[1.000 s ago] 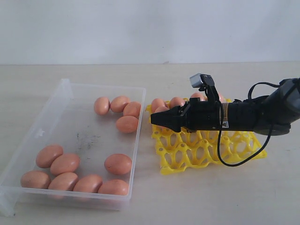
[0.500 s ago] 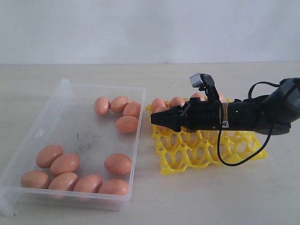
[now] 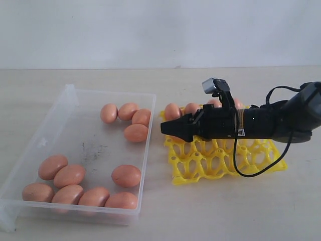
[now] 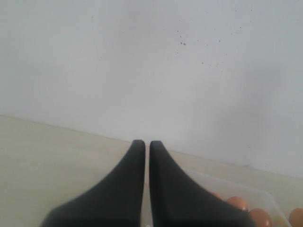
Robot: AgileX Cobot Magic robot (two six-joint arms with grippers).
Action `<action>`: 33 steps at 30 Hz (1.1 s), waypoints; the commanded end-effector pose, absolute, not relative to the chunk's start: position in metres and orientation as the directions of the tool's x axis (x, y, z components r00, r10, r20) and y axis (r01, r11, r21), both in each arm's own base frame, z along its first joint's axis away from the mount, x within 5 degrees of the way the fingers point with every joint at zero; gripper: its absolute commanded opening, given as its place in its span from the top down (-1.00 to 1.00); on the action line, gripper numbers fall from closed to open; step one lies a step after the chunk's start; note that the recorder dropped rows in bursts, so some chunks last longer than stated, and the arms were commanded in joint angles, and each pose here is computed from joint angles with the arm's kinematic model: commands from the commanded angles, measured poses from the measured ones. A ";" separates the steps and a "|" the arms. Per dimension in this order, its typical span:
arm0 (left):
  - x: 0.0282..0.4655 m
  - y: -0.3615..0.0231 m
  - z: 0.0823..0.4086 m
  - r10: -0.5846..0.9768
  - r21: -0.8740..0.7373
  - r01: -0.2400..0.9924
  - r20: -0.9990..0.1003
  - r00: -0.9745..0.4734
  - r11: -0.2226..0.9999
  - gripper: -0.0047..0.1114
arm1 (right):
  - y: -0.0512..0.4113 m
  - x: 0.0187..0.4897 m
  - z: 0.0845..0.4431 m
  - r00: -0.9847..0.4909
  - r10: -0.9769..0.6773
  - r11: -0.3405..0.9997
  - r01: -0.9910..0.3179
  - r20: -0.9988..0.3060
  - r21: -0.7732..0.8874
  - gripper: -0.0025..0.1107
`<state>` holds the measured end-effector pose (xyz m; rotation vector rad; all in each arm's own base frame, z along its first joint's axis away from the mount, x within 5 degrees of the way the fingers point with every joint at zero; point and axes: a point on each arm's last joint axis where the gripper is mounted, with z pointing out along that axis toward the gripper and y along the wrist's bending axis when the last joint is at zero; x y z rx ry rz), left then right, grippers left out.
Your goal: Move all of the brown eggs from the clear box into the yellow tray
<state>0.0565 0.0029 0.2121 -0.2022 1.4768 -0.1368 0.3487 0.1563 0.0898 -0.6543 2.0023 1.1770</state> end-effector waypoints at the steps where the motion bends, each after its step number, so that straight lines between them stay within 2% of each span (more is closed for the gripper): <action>1: 0.056 0.003 0.213 -0.214 -0.217 -0.027 -0.972 0.095 0.976 0.85 | 0.151 0.353 0.100 -0.603 -0.105 0.534 -0.705 -0.790 0.467 -0.19; 17: 0.056 0.003 0.213 -0.214 -0.217 -0.027 -0.972 0.095 0.976 0.85 | 0.146 0.360 0.136 -0.529 -0.074 0.600 -0.701 -0.845 0.386 -0.19; 22: 0.056 0.003 0.213 -0.214 -0.217 -0.027 -0.972 0.095 0.976 0.85 | 0.152 0.352 0.154 -0.513 -0.044 0.500 -0.754 -0.857 0.426 -0.17; 24: 0.056 0.003 0.213 -0.214 -0.217 -0.027 -0.972 0.095 0.976 0.85 | 0.155 0.346 0.163 -0.489 -0.065 0.447 -0.794 -0.870 0.413 -0.04; 26: 0.056 0.003 0.213 -0.214 -0.217 -0.027 -0.972 0.095 0.976 0.85 | 0.155 0.339 0.168 -0.448 -0.140 0.401 -0.841 -0.883 0.363 0.18; 29: 0.056 0.003 0.213 -0.214 -0.217 -0.027 -0.972 0.095 0.976 0.85 | 0.152 0.330 0.168 -0.411 -0.306 0.371 -0.882 -0.859 0.290 0.68; 30: 0.056 0.003 0.213 -0.214 -0.217 -0.027 -0.972 0.095 0.976 0.85 | 0.149 0.328 0.167 -0.427 -0.356 0.389 -0.877 -0.831 0.284 0.97; 33: 0.056 0.003 0.213 -0.214 -0.217 -0.027 -0.972 0.095 0.976 0.85 | 0.143 0.331 0.161 -0.522 -0.385 0.496 -0.812 -0.761 0.307 0.96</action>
